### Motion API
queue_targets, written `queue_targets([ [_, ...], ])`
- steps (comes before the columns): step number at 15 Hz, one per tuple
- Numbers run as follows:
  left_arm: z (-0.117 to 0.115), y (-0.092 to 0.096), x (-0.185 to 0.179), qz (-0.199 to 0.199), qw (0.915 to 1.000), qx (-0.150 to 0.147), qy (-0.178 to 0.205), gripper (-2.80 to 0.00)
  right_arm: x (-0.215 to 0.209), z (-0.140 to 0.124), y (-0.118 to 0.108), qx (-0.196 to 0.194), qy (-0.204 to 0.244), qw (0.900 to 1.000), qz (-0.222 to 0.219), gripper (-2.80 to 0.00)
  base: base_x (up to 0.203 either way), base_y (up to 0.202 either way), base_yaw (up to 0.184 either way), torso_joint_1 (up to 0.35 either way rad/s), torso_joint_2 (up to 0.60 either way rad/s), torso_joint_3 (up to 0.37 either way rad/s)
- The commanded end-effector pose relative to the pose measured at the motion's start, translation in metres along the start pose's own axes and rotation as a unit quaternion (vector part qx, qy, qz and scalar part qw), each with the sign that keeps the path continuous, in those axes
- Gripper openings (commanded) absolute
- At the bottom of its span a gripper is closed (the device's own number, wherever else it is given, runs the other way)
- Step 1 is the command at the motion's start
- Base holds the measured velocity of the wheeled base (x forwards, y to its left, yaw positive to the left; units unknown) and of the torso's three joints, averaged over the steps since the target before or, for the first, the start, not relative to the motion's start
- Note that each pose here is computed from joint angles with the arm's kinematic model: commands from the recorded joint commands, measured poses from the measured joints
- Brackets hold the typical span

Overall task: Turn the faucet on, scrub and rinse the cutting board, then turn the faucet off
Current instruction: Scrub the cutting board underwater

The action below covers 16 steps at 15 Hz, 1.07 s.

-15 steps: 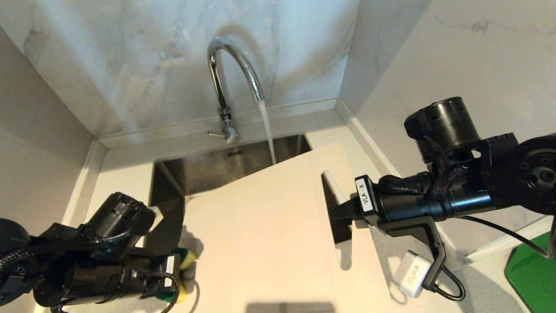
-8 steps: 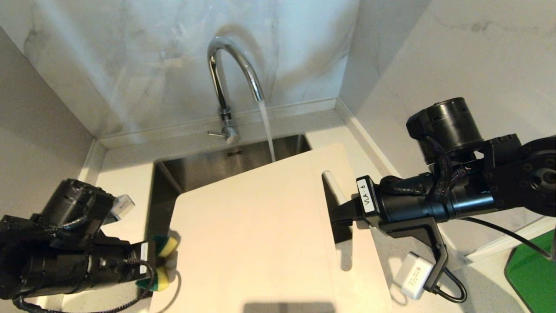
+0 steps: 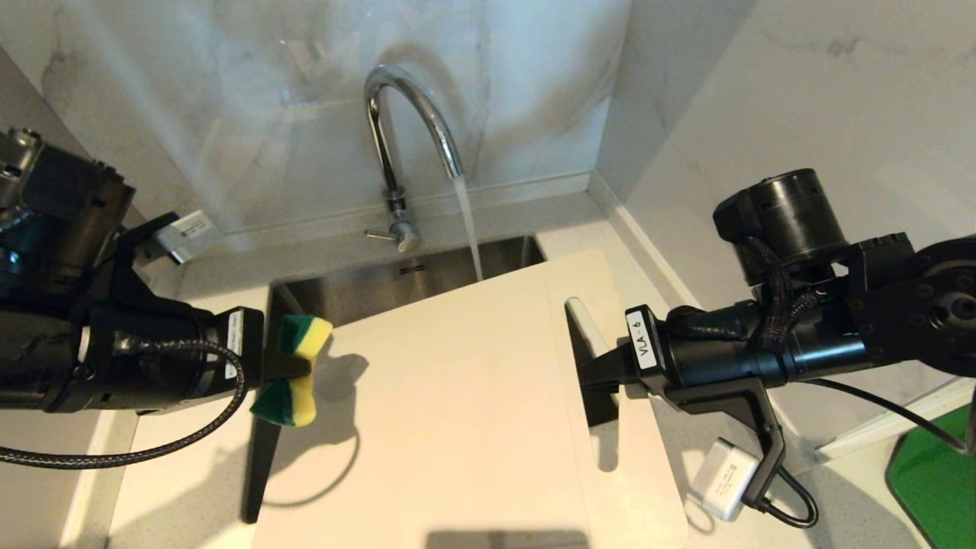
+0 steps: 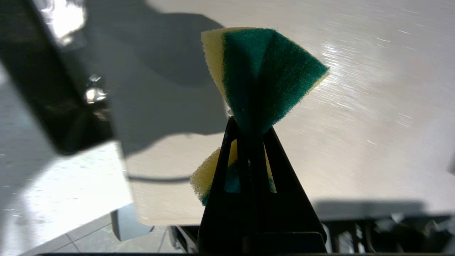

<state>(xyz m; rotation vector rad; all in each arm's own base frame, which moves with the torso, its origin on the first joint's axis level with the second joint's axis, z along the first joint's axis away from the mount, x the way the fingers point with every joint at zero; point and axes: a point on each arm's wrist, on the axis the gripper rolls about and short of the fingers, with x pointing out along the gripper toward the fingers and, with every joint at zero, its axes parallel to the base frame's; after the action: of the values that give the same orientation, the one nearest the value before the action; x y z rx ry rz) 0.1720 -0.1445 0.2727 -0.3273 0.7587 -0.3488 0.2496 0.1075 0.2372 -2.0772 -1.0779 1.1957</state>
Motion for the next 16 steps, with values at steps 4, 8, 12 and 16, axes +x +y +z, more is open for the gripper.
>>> queue_targets([
  [4,-0.029,-0.083,0.028,-0.008,0.9962,0.078,0.039,-2.8,0.004,-0.004,0.002,-0.006,0.013,1.0,-0.01,-2.8,0.0,0.0,0.0,0.0,0.0,0.0],
  [8,-0.043,-0.09,0.047,0.013,0.9938,0.094,0.057,-2.8,0.004,-0.004,0.002,-0.006,0.013,1.0,-0.01,-2.8,0.0,0.0,0.0,0.0,0.0,0.0],
  [12,-0.054,-0.087,0.062,0.03,0.9917,0.1,0.075,-2.8,0.003,-0.005,0.001,-0.007,0.015,1.0,-0.01,-2.8,0.0,0.0,0.0,0.0,0.0,0.0],
  [16,-0.079,-0.07,0.08,0.047,0.9904,0.095,0.089,-2.8,0.002,-0.005,0.003,-0.004,0.018,1.0,-0.008,-2.8,0.0,0.0,0.0,0.0,0.0,0.0],
])
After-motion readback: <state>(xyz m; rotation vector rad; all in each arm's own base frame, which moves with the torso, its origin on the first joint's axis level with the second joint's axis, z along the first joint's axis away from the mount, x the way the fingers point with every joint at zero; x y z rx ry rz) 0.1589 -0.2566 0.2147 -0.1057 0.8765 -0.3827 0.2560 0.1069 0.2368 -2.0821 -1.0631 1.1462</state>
